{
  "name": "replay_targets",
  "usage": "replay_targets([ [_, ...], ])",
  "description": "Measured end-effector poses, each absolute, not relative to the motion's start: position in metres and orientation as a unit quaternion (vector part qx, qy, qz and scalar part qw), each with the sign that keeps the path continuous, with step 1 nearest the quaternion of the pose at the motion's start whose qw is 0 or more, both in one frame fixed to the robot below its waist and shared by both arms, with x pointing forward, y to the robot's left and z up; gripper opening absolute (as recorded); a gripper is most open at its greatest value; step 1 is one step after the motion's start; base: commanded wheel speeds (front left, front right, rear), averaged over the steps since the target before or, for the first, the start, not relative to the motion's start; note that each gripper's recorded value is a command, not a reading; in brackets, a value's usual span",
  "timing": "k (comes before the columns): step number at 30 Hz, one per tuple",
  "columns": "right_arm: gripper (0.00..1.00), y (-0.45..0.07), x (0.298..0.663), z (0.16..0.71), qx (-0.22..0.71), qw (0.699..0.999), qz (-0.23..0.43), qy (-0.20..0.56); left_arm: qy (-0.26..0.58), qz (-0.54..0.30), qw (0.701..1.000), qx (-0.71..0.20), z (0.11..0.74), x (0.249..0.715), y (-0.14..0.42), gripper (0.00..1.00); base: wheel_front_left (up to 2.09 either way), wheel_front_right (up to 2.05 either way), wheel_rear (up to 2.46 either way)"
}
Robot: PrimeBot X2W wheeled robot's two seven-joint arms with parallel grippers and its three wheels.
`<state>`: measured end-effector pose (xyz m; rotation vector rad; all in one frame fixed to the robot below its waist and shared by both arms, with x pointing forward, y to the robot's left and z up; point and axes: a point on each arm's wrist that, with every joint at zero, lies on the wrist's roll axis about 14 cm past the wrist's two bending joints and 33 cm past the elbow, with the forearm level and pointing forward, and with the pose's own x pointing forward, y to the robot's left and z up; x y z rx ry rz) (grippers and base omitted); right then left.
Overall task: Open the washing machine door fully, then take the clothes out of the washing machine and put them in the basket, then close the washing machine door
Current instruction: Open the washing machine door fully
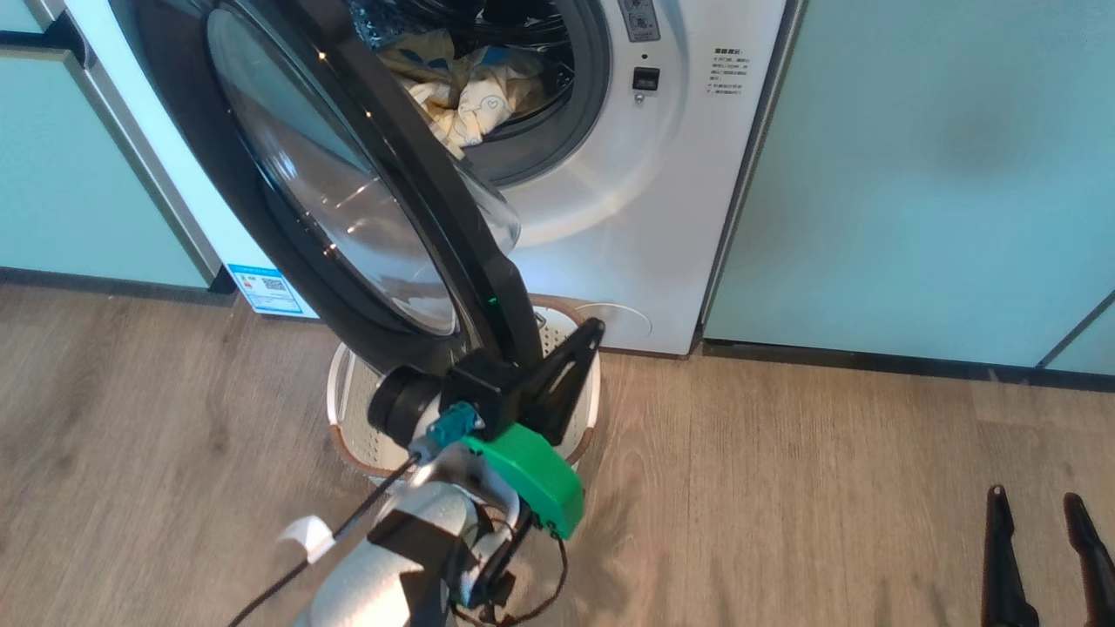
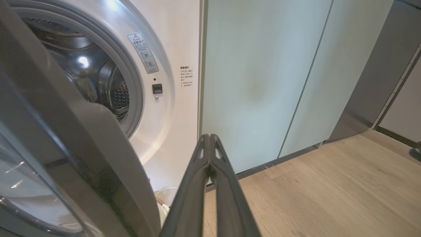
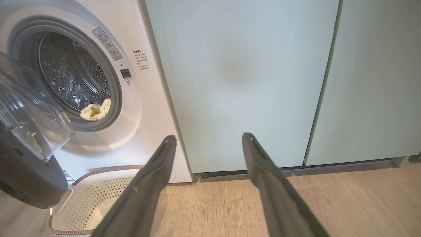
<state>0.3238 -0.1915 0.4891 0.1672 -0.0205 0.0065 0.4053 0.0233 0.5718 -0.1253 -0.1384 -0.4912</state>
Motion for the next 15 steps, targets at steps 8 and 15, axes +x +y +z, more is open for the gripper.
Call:
replay_targets([
  [8,1.0,-0.192,0.324,0.489,0.083,0.996,0.002,-0.01,-0.06,-0.221,0.972,-0.056,0.564,0.416,0.033,0.0,0.0,0.0,0.0],
  [15,1.0,-0.192,0.325,0.487,0.083,0.997,0.002,-0.007,-0.05,-0.216,0.974,-0.055,0.556,0.418,0.036,0.0,0.0,0.0,0.0],
])
